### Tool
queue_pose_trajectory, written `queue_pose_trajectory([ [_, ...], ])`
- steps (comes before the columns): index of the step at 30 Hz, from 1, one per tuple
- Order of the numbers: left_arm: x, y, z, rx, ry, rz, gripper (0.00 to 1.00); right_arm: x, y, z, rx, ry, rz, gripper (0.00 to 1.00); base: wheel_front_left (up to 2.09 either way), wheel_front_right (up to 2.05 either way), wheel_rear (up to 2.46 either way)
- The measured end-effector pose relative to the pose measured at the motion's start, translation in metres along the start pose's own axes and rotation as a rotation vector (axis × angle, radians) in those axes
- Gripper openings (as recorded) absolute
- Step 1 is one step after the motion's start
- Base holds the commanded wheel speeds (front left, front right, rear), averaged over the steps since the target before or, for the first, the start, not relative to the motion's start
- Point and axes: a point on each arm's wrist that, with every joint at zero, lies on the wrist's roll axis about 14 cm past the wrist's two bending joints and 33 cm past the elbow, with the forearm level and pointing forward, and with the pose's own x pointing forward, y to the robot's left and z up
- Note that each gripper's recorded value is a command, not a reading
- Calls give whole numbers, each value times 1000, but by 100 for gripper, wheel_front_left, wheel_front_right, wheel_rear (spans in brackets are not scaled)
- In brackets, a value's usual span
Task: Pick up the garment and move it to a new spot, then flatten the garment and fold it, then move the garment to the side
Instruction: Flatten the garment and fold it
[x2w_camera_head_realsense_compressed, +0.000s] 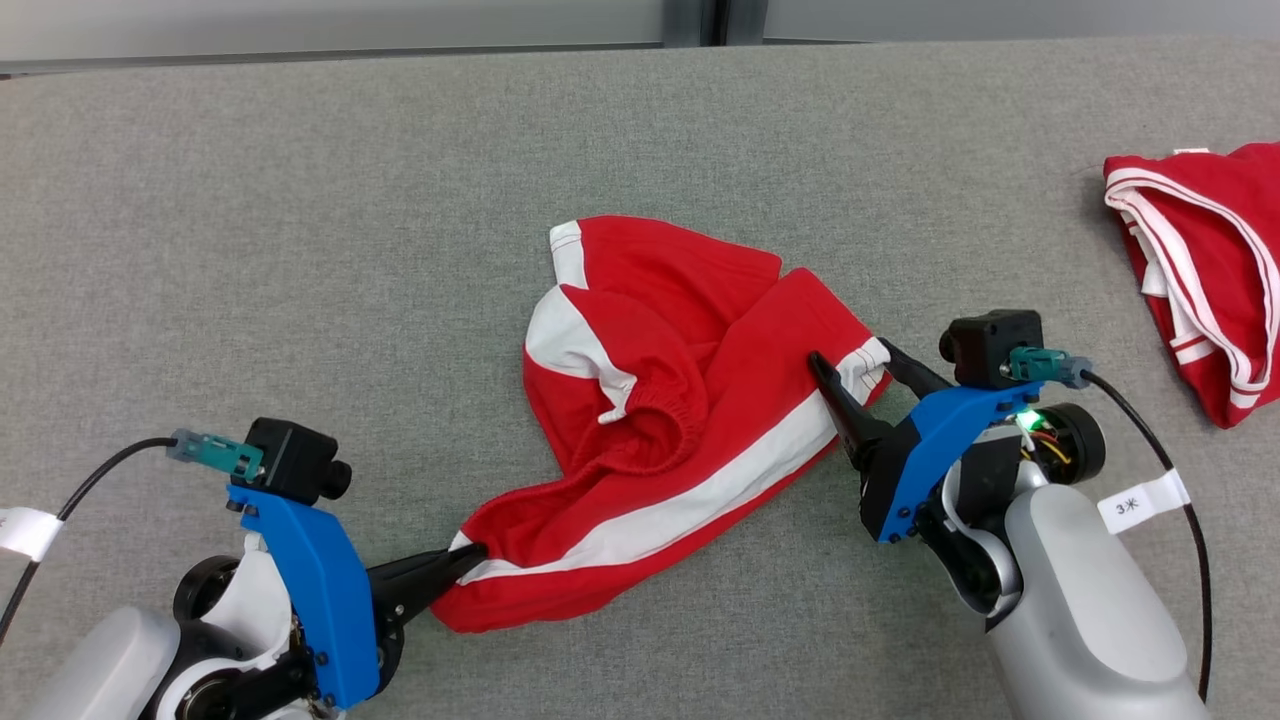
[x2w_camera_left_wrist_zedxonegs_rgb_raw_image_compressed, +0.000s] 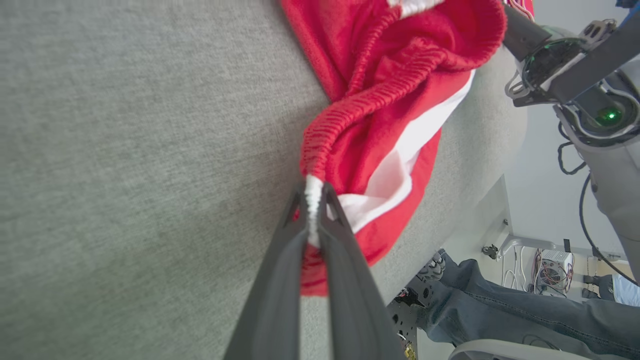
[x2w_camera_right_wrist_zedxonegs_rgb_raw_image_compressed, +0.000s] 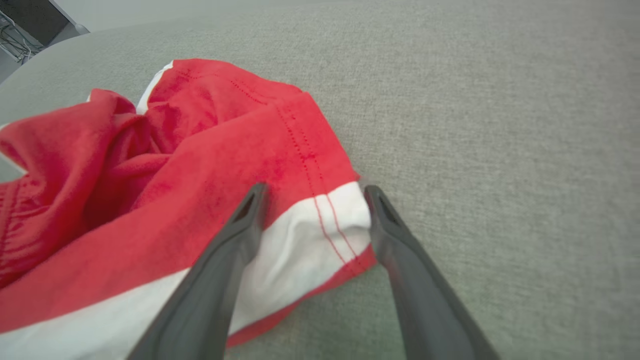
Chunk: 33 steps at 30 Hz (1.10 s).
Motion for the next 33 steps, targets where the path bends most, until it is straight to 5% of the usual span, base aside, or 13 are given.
queue_pose_trajectory([
  [8,0,1,5,3,-24,2,0,-9,8,-8,-25,45,31,95,0,0,0],
  [9,0,1,6,4,-32,2,0,-10,8,-7,-30,43,33,74,0,0,0],
  [10,-1,1,8,6,-43,4,0,-11,8,-6,-43,39,33,30,0,0,0],
  [11,-1,1,10,8,-57,5,0,-12,7,-4,-57,32,30,0,0,0,0],
  [19,-17,-21,56,33,-346,-35,0,-31,17,21,-50,-74,49,0,0,0,0],
  [27,-63,-80,129,44,-713,-221,0,-76,19,119,-10,-391,72,0,0,0,0],
  [33,-77,-83,187,14,-851,-242,0,-91,12,184,-30,-529,72,0,0,0,0],
])
